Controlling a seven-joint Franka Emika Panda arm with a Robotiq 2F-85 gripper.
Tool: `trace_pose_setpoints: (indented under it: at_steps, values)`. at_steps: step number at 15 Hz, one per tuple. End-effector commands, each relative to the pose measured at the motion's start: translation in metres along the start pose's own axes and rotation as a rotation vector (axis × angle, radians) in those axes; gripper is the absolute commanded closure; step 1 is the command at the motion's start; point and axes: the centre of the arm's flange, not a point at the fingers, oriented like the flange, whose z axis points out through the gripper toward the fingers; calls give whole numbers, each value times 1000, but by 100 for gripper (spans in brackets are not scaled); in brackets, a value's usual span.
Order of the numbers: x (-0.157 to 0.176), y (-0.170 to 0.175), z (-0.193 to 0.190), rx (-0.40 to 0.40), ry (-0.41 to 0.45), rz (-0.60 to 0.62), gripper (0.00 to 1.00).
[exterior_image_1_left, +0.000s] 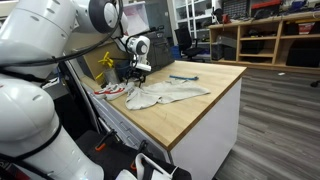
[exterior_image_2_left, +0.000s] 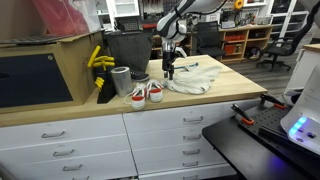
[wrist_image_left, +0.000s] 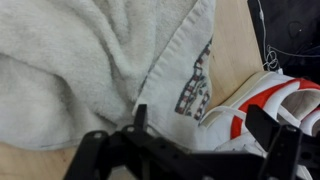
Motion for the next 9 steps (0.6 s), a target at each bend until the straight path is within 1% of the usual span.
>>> trace_pose_setpoints:
  at_steps: [1,5,9]
  values:
    - [8,2,-14,19,26,-23,0]
    - [10,4,-23,-7,36,-31,0]
    - [8,2,-17,-6,26,-33,0]
